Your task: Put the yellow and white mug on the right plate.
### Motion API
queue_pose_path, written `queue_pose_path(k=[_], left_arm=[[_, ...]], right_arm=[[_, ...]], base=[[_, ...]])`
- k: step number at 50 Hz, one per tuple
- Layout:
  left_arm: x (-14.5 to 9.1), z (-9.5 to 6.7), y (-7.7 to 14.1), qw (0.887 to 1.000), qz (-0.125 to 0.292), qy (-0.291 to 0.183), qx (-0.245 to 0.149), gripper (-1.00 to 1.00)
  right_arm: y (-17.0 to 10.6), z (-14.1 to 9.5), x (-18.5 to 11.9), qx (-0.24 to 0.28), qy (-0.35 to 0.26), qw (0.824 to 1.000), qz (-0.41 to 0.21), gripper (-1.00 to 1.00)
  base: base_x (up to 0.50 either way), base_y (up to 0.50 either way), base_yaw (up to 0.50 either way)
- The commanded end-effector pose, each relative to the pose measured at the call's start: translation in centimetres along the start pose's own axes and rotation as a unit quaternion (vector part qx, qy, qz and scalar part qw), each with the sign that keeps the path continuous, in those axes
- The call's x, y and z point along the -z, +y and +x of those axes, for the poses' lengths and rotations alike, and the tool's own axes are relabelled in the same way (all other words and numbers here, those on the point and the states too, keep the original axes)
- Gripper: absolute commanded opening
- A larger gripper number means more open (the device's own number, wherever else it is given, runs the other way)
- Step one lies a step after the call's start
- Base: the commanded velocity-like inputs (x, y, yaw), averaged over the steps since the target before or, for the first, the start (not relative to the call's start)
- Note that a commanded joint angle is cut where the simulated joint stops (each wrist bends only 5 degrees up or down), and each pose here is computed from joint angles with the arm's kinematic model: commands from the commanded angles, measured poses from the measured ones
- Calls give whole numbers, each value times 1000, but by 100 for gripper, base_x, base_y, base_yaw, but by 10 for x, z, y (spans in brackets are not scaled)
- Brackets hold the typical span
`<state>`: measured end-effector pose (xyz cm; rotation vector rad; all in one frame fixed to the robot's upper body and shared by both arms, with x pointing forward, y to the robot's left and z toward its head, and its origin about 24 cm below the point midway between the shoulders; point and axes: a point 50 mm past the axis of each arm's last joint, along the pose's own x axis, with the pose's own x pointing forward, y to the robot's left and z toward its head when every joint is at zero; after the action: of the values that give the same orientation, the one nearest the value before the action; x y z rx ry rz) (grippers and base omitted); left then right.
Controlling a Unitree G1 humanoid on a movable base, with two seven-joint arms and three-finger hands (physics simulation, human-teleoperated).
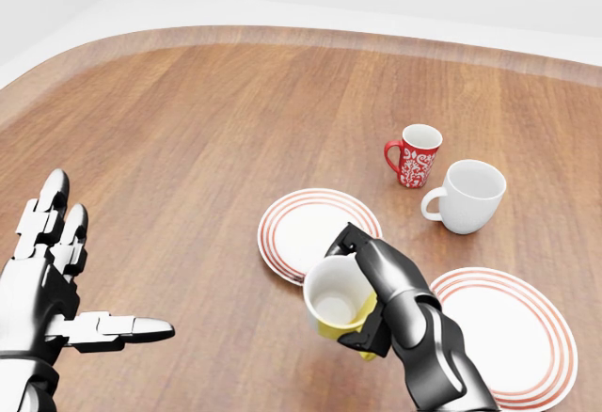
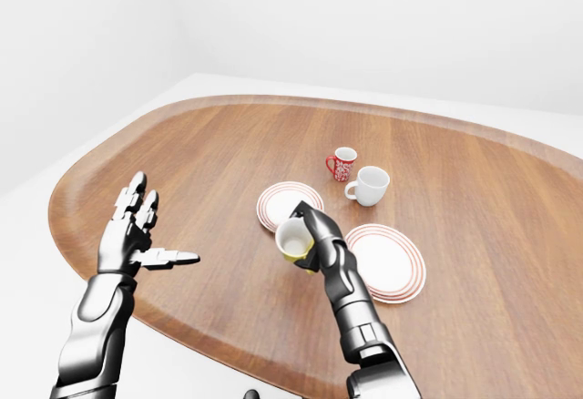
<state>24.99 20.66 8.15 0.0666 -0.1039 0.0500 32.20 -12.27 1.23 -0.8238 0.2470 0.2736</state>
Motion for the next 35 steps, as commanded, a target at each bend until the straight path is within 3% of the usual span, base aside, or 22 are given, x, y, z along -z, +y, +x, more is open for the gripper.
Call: queue_pose_path(k=[1,35], left_arm=[[0,0,-1,1000,1,0,1,100],[8,0,-5,1000,2,17,7,100]], right_arm=[[-26,2,15,33,22,999,9,-100],[-83,5,53,82,71,994,5,-100]], base=[[0,0,0],[0,0,0]])
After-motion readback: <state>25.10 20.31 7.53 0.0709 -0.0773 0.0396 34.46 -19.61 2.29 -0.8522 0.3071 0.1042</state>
